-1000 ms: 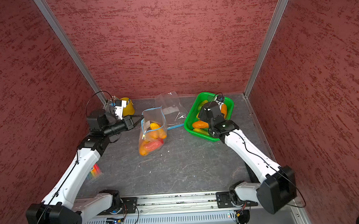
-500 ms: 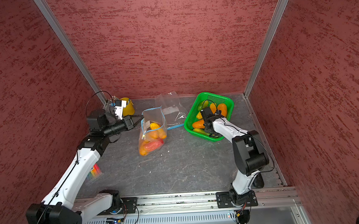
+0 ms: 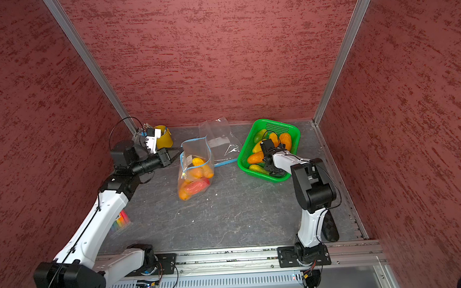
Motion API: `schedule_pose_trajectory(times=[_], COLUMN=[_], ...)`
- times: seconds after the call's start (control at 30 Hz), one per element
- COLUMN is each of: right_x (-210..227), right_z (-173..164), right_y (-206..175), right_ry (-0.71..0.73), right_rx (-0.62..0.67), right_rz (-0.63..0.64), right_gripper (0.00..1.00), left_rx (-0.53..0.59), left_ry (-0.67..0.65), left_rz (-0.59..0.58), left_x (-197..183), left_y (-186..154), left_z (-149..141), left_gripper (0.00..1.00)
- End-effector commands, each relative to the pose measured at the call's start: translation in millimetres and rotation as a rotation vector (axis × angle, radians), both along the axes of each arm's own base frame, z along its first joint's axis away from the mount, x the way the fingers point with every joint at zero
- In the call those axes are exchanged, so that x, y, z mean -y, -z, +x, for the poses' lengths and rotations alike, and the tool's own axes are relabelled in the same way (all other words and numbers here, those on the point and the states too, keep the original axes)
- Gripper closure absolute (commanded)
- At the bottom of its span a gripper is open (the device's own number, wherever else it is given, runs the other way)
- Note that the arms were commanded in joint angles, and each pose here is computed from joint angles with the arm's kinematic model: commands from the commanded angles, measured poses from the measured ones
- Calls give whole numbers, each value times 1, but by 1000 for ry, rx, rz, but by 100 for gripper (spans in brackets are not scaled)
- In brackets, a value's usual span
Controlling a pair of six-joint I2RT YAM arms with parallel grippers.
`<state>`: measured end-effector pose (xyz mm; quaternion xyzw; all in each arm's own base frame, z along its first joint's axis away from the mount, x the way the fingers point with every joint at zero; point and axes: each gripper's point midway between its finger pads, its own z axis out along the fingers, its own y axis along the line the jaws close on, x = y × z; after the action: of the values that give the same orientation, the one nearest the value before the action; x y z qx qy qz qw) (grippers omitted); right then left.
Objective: Place the mango in a zip-top bag and seal the zipper
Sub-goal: Pick up the mango from the basket, then place the mango in the zipper food storage bag.
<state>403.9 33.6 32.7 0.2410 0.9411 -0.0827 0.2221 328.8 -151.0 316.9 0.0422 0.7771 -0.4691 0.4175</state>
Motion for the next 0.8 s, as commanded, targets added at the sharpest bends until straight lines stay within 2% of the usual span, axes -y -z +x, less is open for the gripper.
schedule_pose_trajectory(times=[0.0,0.17,0.27,0.4,0.5,0.63,0.77], right_x=[-8,-25,-49,-131,-197,-262,-308], right_z=[23,26,20,-15,-58,-89,-91], right_y=[-43,-120,-186,-288,-342,-364,-354], right_ry=[-23,-102,-203,-515,-780,-1000,-1131], right_rx=[144,361,566,918,1099,1196,1183], right_rz=[47,154,277,543,649,779,771], right_gripper=[62,72,75,77,74,73,72], left_rx=[57,54,47,39,62,91,106], left_ry=[1,0,21,61,76,83,89], left_rz=[-10,-13,-35,-50,-40,-26,-25], left_x=[-2,-2,2,18,31,43,50], left_y=[-19,-18,-18,-21,-30,-43,-52], left_z=[1,2,3,4,1,-4,-7], left_gripper=[100,100,100,100,100,100,100])
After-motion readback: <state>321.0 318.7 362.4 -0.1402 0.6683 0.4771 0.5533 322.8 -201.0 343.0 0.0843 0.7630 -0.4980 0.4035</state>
